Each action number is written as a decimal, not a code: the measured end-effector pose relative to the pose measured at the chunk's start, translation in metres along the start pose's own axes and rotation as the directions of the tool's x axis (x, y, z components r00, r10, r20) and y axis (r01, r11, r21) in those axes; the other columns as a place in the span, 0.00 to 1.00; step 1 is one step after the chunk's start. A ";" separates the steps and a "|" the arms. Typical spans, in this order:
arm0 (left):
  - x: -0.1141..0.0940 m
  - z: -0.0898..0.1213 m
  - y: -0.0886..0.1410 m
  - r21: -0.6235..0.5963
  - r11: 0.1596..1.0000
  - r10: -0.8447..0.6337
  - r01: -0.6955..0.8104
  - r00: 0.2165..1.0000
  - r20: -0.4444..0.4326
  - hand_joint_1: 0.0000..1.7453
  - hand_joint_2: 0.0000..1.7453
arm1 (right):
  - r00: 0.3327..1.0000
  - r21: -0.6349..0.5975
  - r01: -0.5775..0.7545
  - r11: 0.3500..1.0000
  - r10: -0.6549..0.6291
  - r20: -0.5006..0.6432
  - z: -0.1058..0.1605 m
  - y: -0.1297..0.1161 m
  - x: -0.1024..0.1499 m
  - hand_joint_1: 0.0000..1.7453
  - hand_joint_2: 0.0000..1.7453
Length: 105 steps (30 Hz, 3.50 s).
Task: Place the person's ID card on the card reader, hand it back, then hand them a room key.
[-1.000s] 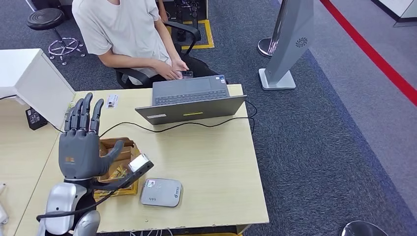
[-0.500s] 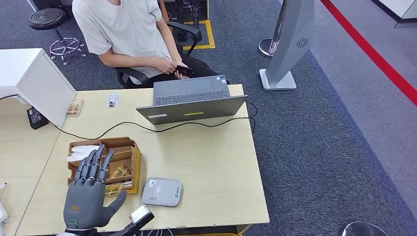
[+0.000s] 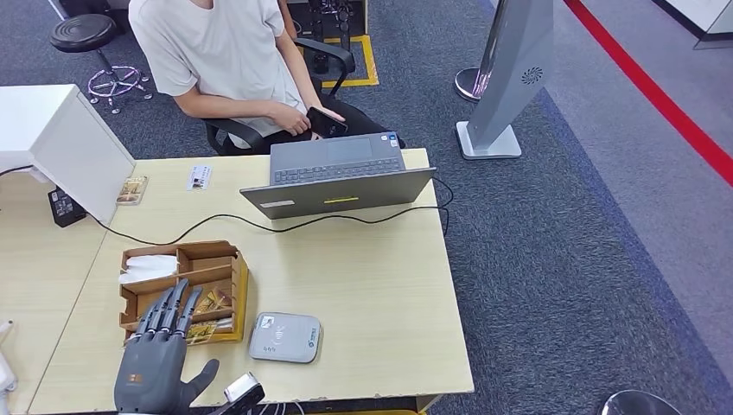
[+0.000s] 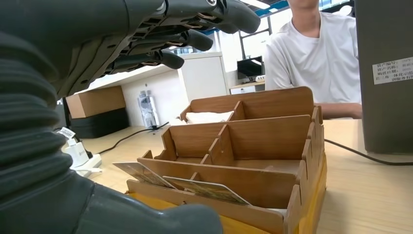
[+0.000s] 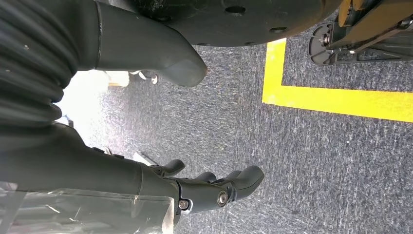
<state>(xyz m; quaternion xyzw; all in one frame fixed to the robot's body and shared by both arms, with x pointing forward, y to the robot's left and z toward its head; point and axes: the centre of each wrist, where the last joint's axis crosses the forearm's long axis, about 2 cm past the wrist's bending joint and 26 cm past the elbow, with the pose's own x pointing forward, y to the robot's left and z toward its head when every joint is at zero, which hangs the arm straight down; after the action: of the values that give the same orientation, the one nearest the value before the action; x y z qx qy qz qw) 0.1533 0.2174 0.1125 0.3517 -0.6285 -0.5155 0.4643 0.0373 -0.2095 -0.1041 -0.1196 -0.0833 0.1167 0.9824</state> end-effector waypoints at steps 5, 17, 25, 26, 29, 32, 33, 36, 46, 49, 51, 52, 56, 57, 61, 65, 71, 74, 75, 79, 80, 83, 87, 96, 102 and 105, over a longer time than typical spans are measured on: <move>-0.001 0.001 -0.001 -0.006 1.000 -0.003 0.003 1.000 0.000 0.00 1.00 | 1.000 0.000 0.000 1.000 0.000 0.000 0.000 0.000 0.000 0.00 1.00; -0.003 0.002 -0.008 -0.051 0.999 0.012 -0.014 0.999 -0.046 0.00 1.00 | 1.000 0.000 -0.008 1.000 0.008 -0.002 0.000 0.000 0.000 0.00 1.00; -0.006 -0.007 -0.015 -0.078 0.997 -0.022 0.013 0.993 -0.117 0.00 1.00 | 1.000 -0.002 -0.023 1.000 0.023 0.000 0.000 0.000 0.000 0.00 1.00; -0.006 -0.009 -0.016 -0.077 0.997 -0.027 0.016 0.991 -0.134 0.00 1.00 | 1.000 -0.002 -0.027 1.000 0.027 0.000 0.000 0.000 0.000 0.00 1.00; -0.008 -0.015 -0.018 -0.074 0.997 -0.033 0.020 0.984 -0.173 0.00 1.00 | 0.999 -0.002 -0.033 0.999 0.033 -0.003 0.000 0.000 0.000 0.00 1.00; -0.010 -0.019 -0.019 -0.071 0.997 -0.031 0.017 0.979 -0.203 0.00 1.00 | 0.999 -0.003 -0.034 0.999 0.034 -0.004 0.000 0.000 0.000 0.00 1.00; -0.011 -0.020 -0.020 -0.070 0.997 -0.030 0.015 0.977 -0.212 0.00 1.00 | 0.999 -0.003 -0.034 0.999 0.034 -0.004 0.000 0.000 0.000 0.00 1.00; -0.013 -0.023 -0.021 -0.065 0.998 -0.029 0.014 0.972 -0.233 0.00 1.00 | 0.999 -0.002 -0.039 0.999 0.039 -0.005 0.000 0.000 0.000 0.00 1.00; -0.015 -0.031 -0.020 -0.026 1.000 -0.010 0.004 0.970 -0.241 1.00 1.00 | 0.999 0.009 -0.052 0.999 0.052 -0.002 0.000 0.000 0.000 0.00 1.00; -0.016 -0.031 -0.020 -0.021 1.000 0.004 -0.009 0.970 -0.242 1.00 1.00 | 0.999 0.009 -0.052 0.999 0.053 -0.001 0.000 0.000 0.000 0.00 1.00; -0.017 -0.030 -0.020 -0.019 1.000 0.011 -0.016 0.970 -0.243 1.00 1.00 | 0.999 0.009 -0.053 0.999 0.053 -0.001 0.000 0.000 0.000 0.00 1.00; -0.017 -0.030 -0.020 -0.019 1.000 0.014 -0.019 0.970 -0.242 1.00 1.00 | 0.999 0.009 -0.053 0.999 0.053 -0.001 0.000 0.000 0.000 0.00 1.00; -0.018 -0.029 -0.021 -0.017 0.999 0.022 -0.027 0.969 -0.245 1.00 1.00 | 0.999 0.009 -0.054 0.999 0.054 -0.001 0.000 0.000 0.000 0.00 1.00; -0.019 -0.029 -0.021 -0.016 0.999 0.024 -0.029 0.969 -0.246 1.00 1.00 | 0.999 0.009 -0.054 0.999 0.054 -0.001 0.000 0.000 0.000 0.00 1.00; -0.019 -0.029 -0.021 -0.018 0.999 0.030 -0.035 0.968 -0.247 1.00 1.00 | 0.999 0.009 -0.054 0.999 0.054 -0.001 0.000 0.000 0.000 0.00 1.00; -0.019 -0.029 -0.021 -0.025 0.999 0.031 -0.038 0.968 -0.248 1.00 1.00 | 0.998 0.008 -0.058 0.998 0.058 0.000 0.000 0.000 0.000 0.00 1.00; -0.019 -0.029 -0.020 -0.001 1.000 0.017 -0.018 0.969 -0.245 1.00 1.00 | 0.998 0.003 -0.063 0.998 0.063 0.000 0.000 0.000 0.000 0.00 1.00; -0.018 -0.029 -0.017 0.022 1.000 -0.009 0.015 0.971 -0.237 1.00 1.00 | 0.998 -0.003 -0.057 0.998 0.057 -0.005 0.000 0.000 0.000 0.00 1.00; -0.017 -0.030 -0.015 0.035 0.999 -0.019 0.028 0.973 -0.231 1.00 1.00 | 0.999 -0.004 -0.053 0.999 0.053 -0.006 0.000 0.001 0.000 0.00 1.00; -0.014 -0.031 0.000 0.098 0.993 -0.047 0.069 0.977 -0.207 1.00 1.00 | 0.999 -0.004 -0.047 0.999 0.047 -0.008 0.000 0.001 0.000 0.00 1.00; -0.013 -0.031 0.004 0.115 0.990 -0.057 0.081 0.979 -0.196 1.00 1.00 | 0.999 -0.004 -0.046 0.999 0.046 -0.009 0.000 0.001 0.000 0.00 1.00; -0.009 -0.030 0.019 0.185 0.973 -0.116 0.139 0.985 -0.131 1.00 1.00 | 0.999 -0.003 -0.034 0.999 0.034 -0.010 0.000 0.001 0.000 0.00 1.00; -0.001 -0.025 0.038 0.266 0.947 -0.173 0.181 0.983 -0.055 1.00 1.00 | 1.000 -0.002 -0.026 1.000 0.026 -0.010 0.000 0.001 0.000 0.00 1.00; 0.011 -0.030 0.077 0.462 0.871 -0.220 0.170 0.974 0.056 1.00 1.00 | 0.999 0.000 -0.030 1.000 0.030 -0.015 0.001 0.001 -0.001 0.00 1.00; -0.005 -0.133 0.133 0.533 0.817 -0.253 0.221 0.967 -0.014 1.00 1.00 | 0.990 0.010 -0.142 0.990 0.142 0.005 0.001 0.002 0.003 0.00 1.00; -0.022 -0.172 0.149 0.560 0.788 -0.271 0.256 0.961 -0.057 1.00 1.00 | 0.985 0.008 -0.172 0.985 0.172 0.019 0.001 0.002 0.005 0.00 1.00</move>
<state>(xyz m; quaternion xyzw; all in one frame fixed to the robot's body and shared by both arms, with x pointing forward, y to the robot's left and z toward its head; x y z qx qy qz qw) 0.3286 0.2150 0.2596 0.5499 -0.7029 -0.3716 0.2557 0.0417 -0.2062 -0.1032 -0.1203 -0.0810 0.2025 0.9685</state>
